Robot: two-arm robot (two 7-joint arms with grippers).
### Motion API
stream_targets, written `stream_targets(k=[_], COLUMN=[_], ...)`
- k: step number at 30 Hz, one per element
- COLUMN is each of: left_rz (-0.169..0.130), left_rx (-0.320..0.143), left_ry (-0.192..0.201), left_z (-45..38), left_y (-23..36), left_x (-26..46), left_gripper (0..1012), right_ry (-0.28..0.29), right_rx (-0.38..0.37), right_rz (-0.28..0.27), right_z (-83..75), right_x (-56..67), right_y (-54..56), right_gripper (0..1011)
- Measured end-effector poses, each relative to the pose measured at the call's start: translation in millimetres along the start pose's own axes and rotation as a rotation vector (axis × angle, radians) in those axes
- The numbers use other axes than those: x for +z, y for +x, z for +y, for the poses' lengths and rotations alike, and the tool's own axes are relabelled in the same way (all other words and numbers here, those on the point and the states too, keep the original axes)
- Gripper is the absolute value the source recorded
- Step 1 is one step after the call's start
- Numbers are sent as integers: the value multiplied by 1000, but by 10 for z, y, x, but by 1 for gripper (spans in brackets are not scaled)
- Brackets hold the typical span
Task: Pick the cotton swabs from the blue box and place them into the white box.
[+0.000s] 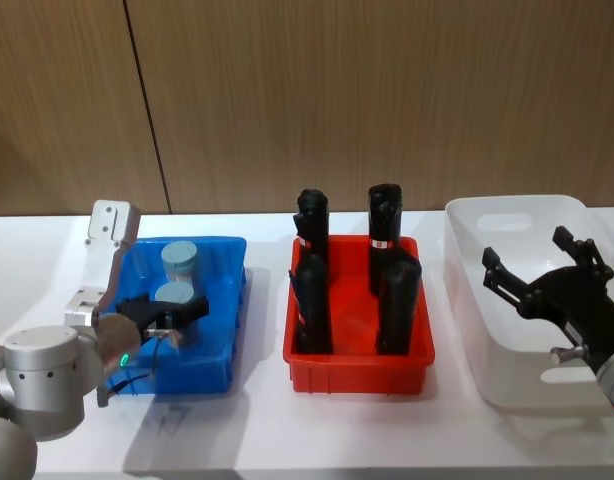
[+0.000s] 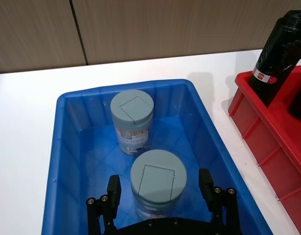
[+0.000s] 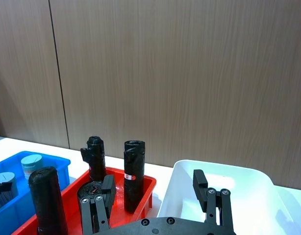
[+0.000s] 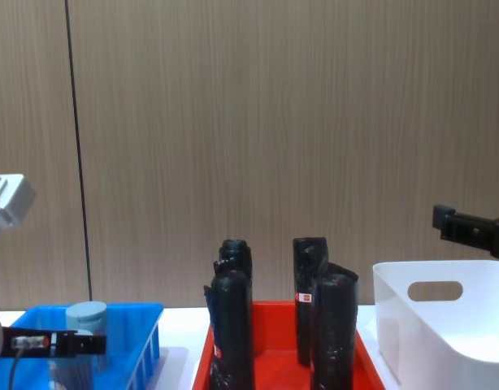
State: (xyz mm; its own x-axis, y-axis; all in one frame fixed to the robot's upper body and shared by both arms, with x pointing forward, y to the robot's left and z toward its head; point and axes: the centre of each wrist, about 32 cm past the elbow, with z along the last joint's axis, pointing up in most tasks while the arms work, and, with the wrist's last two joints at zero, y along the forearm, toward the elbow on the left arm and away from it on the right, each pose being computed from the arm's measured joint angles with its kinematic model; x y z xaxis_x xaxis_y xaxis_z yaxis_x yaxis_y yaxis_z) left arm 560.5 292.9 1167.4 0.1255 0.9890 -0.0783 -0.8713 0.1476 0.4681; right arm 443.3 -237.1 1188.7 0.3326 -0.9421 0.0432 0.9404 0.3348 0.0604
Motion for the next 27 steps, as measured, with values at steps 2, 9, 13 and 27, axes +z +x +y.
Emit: stream_targets(k=[2, 9, 13, 27], left_rz=[0, 1, 2, -8], left_rx=[-8, -30, -36, -23], left_ry=[4, 17, 25, 39], left_z=[-35, -120, -158, -181], left_y=[3, 1, -1, -22], left_x=[7, 14, 17, 26], left_gripper=[1004, 1004, 990, 671], right_ry=[0, 0, 0, 0], right_rx=[0, 0, 0, 0], right_rz=[0, 0, 0, 0], right_z=[0, 0, 0, 0], right_x=[0, 0, 0, 0], right_y=[0, 0, 0, 0], right_gripper=[1002, 1002, 1002, 1002])
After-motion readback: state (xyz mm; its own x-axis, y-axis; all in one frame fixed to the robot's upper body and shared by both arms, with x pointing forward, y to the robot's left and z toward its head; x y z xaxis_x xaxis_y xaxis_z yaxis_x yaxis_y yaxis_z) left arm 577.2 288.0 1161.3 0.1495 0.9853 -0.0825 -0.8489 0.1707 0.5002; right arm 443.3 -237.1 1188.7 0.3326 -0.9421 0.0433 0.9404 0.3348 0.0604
